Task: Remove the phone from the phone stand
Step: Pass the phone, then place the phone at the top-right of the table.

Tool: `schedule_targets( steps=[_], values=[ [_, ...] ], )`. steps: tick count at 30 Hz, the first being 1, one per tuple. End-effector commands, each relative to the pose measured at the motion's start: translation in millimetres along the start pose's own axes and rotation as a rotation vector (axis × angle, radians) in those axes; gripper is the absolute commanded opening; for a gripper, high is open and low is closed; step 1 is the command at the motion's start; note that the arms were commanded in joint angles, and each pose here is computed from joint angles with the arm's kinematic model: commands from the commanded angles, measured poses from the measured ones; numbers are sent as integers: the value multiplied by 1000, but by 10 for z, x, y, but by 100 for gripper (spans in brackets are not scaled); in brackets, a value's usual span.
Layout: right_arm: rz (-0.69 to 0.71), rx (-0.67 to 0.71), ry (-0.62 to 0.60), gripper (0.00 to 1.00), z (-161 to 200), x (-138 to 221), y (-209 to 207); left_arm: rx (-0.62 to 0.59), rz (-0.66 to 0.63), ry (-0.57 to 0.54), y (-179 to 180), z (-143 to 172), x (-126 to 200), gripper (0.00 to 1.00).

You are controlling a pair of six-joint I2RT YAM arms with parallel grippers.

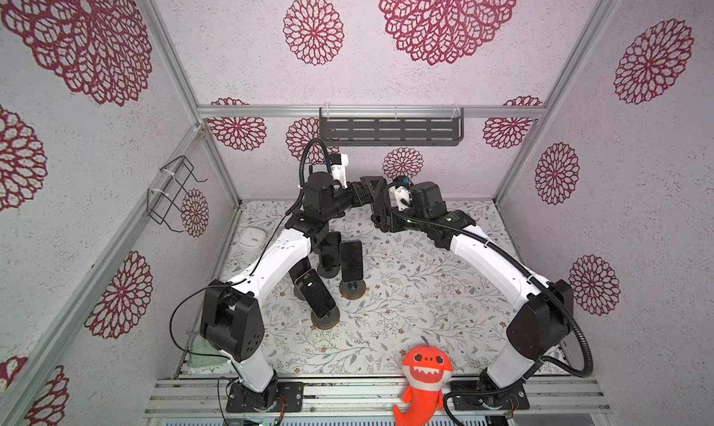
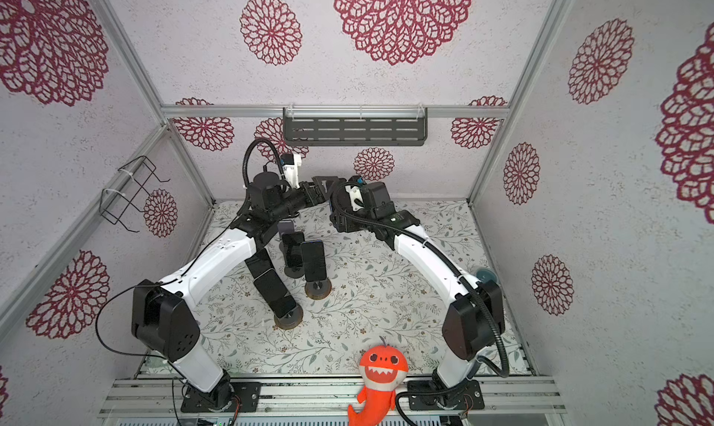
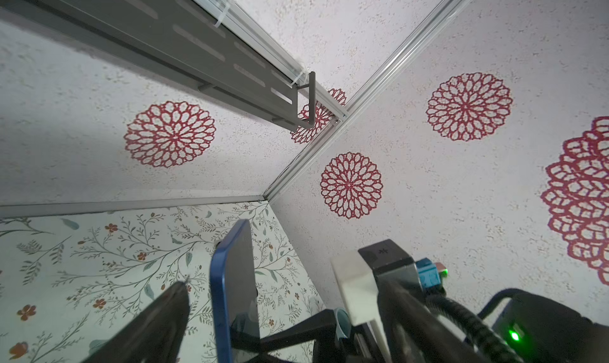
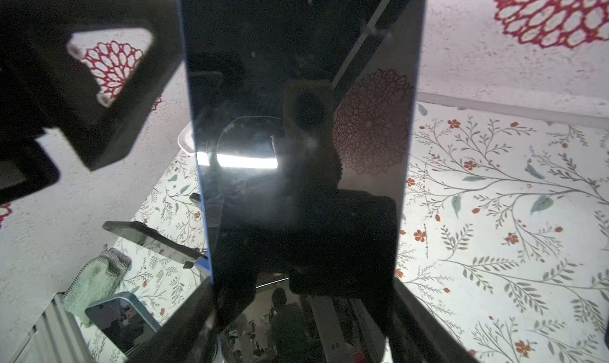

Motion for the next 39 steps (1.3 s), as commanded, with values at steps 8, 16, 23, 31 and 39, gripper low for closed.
schedule_targets(
  steps=[8, 16, 23, 31, 39],
  values=[
    [334, -96, 13, 53, -29, 294, -733, -151, -300, -20, 190, -321, 771, 93],
    [548, -157, 130, 48, 107, 272, -1434, -167, -541, 0, 354, -31, 1544, 93],
    [646, -193, 265, 47, 332, -49, -2006, -134, -677, 73, 517, 424, 1879, 93],
    [671, -203, 356, 46, 570, -502, -2457, -126, -677, 94, 380, 672, 1948, 94],
    [654, -237, 372, 46, 679, -787, -2649, -117, -683, 100, 406, 715, 1947, 94]
  ],
)
Point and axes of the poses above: each gripper's point midway between its finger pads, its own x axis back along the fingers, its own y axis along the line the jaws close on, z = x × y, the point moved 4 cm from there along x, back along the fingers, and after that the axes turned 4 degrees about -x, right-handed, at the moved point
